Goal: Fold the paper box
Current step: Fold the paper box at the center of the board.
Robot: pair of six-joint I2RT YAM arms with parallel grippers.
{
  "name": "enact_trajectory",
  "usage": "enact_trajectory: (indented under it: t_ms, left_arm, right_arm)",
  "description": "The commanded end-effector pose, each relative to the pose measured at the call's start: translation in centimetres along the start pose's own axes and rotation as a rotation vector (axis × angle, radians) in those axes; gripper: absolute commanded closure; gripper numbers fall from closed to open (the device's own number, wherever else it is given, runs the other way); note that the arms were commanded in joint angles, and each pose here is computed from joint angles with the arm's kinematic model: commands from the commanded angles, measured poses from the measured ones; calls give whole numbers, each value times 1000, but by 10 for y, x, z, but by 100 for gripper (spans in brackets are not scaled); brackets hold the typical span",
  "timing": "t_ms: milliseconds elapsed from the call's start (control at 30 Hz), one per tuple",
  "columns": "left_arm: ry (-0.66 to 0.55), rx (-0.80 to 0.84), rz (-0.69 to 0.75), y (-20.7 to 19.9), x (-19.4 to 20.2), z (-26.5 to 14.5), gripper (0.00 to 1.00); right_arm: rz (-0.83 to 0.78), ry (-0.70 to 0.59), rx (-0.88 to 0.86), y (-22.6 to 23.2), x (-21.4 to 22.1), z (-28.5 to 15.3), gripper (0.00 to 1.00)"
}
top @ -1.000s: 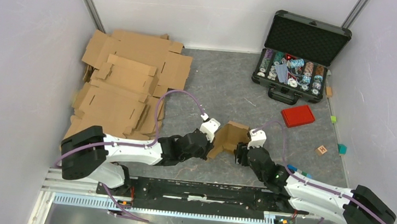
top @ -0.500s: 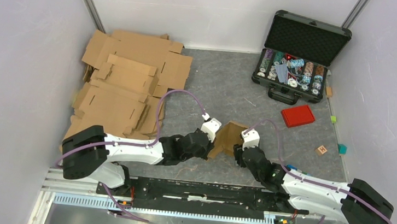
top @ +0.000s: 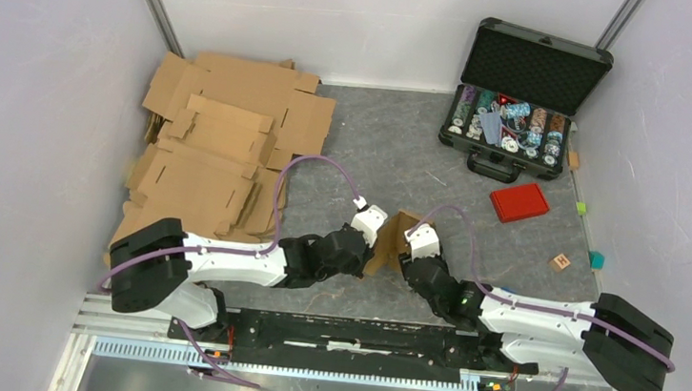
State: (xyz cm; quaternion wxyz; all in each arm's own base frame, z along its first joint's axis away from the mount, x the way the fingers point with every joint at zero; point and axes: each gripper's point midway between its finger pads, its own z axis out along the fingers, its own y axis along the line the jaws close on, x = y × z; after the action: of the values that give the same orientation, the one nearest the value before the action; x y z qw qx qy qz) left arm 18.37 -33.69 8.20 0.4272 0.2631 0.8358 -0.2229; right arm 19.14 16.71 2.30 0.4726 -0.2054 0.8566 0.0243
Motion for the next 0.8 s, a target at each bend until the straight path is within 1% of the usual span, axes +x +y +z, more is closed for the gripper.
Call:
enact_trajectory:
  t_ms: [0, 100, 333, 500, 600, 767]
  left_arm:
    - [-29, 7, -21, -9, -14, 1, 98]
    - [-28, 9, -12, -10, -13, 1, 98]
    - [-19, 16, 10, -12, -12, 3, 98]
    - [-10, 15, 21, -14, -12, 4, 98]
    - [-10, 7, 22, -12, -12, 3, 98]
    - [-13, 2, 26, -11, -13, 1, 98]
  right_arm:
    - [15, -4, -3, 4, -8, -2, 42]
    - [46, -28, -30, 8, -15, -5, 43]
    - [89, -81, -24, 6, -40, -10, 43]
    - [76, -73, -17, 6, -46, -8, 43]
    - [71, -46, 14, 1, -42, -8, 43]
    - [93, -40, 64, -11, -39, -9, 43]
